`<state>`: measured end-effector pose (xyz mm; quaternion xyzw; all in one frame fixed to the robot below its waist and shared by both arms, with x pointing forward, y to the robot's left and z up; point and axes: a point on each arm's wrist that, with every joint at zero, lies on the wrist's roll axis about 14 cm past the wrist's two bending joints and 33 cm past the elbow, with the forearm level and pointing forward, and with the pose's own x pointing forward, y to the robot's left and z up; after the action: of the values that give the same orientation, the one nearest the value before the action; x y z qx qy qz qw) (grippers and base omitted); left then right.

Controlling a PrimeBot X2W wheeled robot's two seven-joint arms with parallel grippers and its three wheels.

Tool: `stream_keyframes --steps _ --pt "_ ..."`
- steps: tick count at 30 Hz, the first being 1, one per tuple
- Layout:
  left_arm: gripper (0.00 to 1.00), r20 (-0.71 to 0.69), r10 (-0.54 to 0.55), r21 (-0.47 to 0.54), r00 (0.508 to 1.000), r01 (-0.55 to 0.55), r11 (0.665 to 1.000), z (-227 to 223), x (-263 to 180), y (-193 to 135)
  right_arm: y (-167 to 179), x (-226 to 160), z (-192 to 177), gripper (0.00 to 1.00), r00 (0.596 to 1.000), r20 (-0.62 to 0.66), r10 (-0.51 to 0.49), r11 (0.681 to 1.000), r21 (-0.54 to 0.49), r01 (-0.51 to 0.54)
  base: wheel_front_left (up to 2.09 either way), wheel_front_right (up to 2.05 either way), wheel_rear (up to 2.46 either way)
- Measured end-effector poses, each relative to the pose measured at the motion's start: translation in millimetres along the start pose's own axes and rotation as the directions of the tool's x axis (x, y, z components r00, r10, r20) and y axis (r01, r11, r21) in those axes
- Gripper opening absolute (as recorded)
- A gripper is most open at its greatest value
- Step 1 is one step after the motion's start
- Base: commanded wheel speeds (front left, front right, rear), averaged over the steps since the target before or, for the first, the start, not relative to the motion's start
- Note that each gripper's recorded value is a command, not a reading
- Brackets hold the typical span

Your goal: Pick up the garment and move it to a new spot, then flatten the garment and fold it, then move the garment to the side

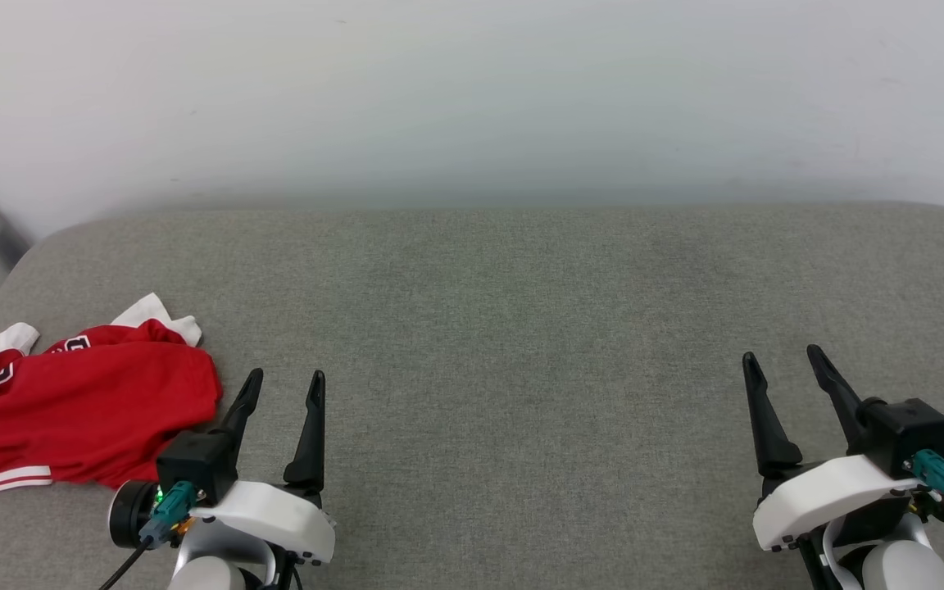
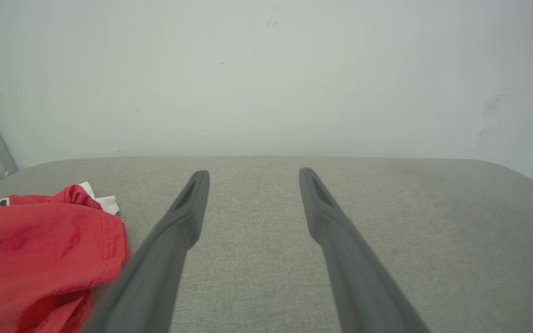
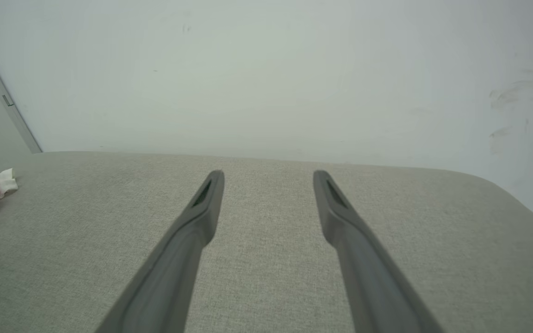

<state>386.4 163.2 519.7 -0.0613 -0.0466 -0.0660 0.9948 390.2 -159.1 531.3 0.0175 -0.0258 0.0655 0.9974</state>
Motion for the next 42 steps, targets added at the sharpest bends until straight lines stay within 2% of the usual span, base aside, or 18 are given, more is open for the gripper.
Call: stream_keyframes --steps 16,26,34,42 --pt "1.00 0.004 0.000 0.073 1.000 -0.001 0.997 -0.2 -1.4 3.3 5.7 2.7 -2.6 1.00 1.000 -0.005 0.021 0.998 -0.065 -0.021 0.00 0.00 0.00" --pt "1.00 0.032 0.166 0.048 0.986 -0.167 0.985 9.6 -26.5 51.5 47.7 23.0 -2.2 1.00 0.990 -0.005 0.142 0.988 -0.064 -0.143 0.00 0.00 0.00" --pt "1.00 0.050 0.364 0.051 0.930 -0.366 0.929 17.3 -73.3 106.8 114.1 41.1 -4.4 1.00 0.947 -0.011 0.322 0.945 -0.055 -0.322 0.00 0.00 0.00" --pt "1.00 0.070 0.536 0.052 0.841 -0.539 0.840 24.9 -129.1 150.9 187.4 47.9 -4.1 1.00 0.864 -0.003 0.503 0.864 -0.032 -0.503 0.00 0.00 0.00"
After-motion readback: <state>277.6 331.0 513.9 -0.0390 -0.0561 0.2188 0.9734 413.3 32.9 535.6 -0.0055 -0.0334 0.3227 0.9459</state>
